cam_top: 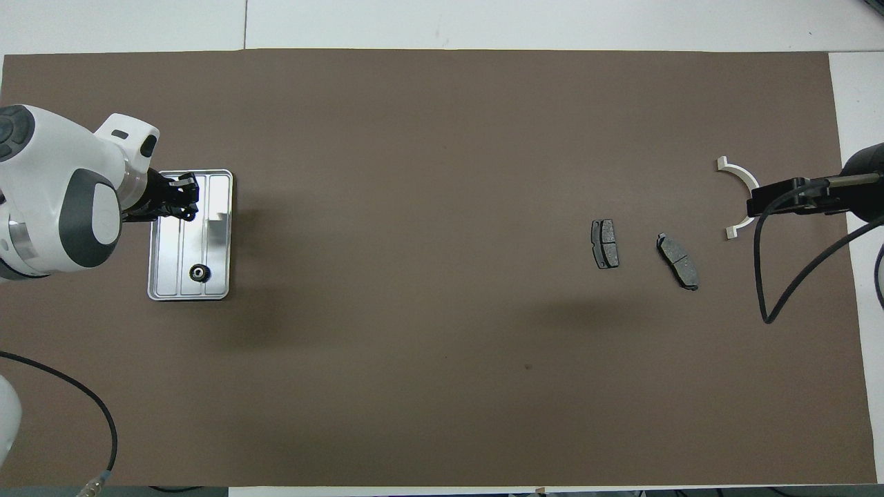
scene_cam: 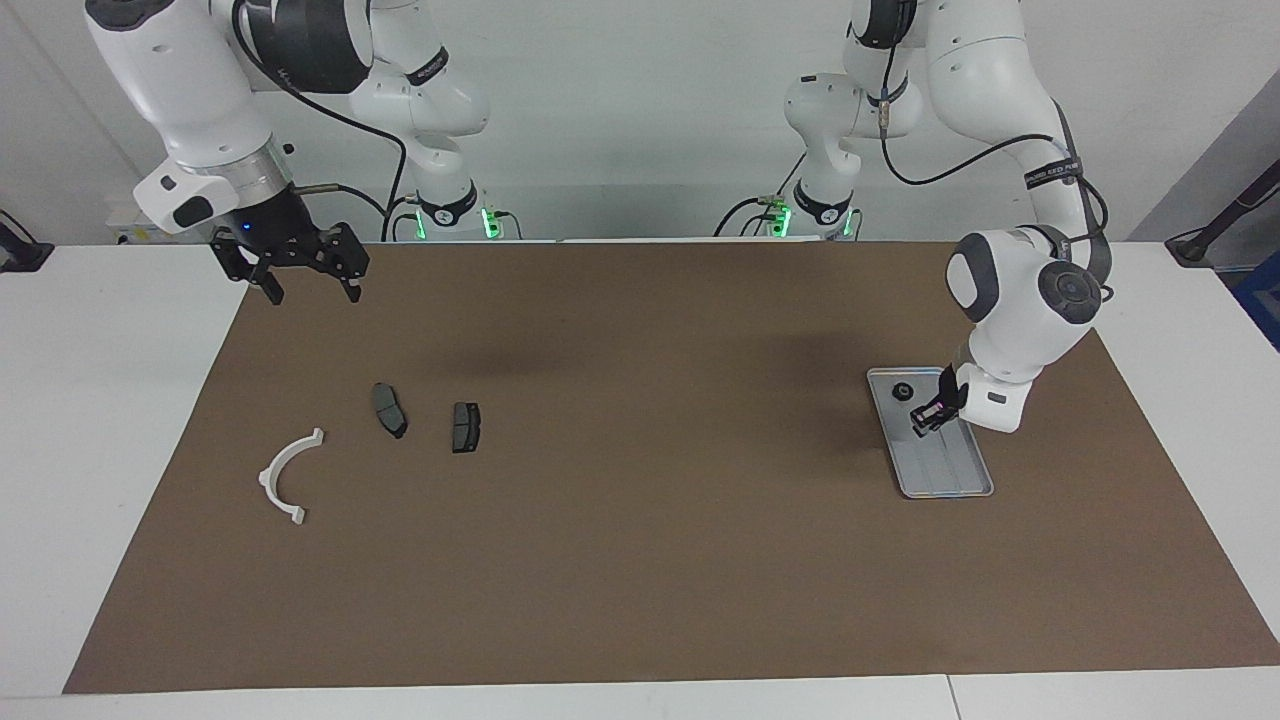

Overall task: Pick bearing gear from pile to tray
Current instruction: 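Lower the ring with the left gripper into the silver tray and release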

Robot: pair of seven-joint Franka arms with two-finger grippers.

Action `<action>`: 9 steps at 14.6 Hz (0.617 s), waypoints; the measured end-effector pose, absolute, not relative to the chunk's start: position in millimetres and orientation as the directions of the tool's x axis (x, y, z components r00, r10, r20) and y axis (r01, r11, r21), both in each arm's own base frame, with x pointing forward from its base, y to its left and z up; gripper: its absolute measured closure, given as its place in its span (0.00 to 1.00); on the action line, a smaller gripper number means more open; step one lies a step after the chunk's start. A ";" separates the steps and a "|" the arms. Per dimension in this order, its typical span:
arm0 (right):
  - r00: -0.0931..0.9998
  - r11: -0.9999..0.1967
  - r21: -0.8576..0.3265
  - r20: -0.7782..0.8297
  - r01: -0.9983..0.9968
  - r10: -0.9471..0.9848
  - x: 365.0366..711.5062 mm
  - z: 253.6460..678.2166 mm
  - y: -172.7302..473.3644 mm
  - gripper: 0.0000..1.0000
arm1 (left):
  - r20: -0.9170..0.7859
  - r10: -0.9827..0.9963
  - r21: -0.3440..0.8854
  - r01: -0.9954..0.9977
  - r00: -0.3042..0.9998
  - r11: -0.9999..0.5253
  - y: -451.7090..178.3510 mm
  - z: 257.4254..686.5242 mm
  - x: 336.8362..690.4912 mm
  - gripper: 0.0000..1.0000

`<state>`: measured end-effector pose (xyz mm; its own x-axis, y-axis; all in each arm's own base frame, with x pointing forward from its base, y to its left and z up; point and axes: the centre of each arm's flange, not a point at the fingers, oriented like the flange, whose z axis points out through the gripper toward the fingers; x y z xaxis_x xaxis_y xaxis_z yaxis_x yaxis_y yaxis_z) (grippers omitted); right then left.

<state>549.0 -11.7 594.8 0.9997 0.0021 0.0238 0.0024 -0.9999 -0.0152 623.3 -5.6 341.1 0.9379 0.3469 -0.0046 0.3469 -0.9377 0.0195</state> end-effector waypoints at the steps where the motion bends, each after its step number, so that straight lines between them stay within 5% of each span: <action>1: 1.000 -1.000 -0.015 0.014 0.000 0.000 547.9 594.0 -13.3 0.00 | -0.003 0.349 0.020 0.349 0.937 -0.937 -1.9 338.1 622.0 0.77; 9: 1.000 -1.000 0.030 -0.007 0.005 0.005 545.3 592.6 -20.8 0.00 | 0.020 0.331 0.021 0.331 0.943 -0.943 13.2 311.0 608.6 0.77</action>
<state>545.3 -20.8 592.6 1.0000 0.0049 -0.0070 0.0051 -0.9995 0.0302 608.6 13.2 311.0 0.9433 0.3312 0.0200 0.3308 -0.9435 0.0207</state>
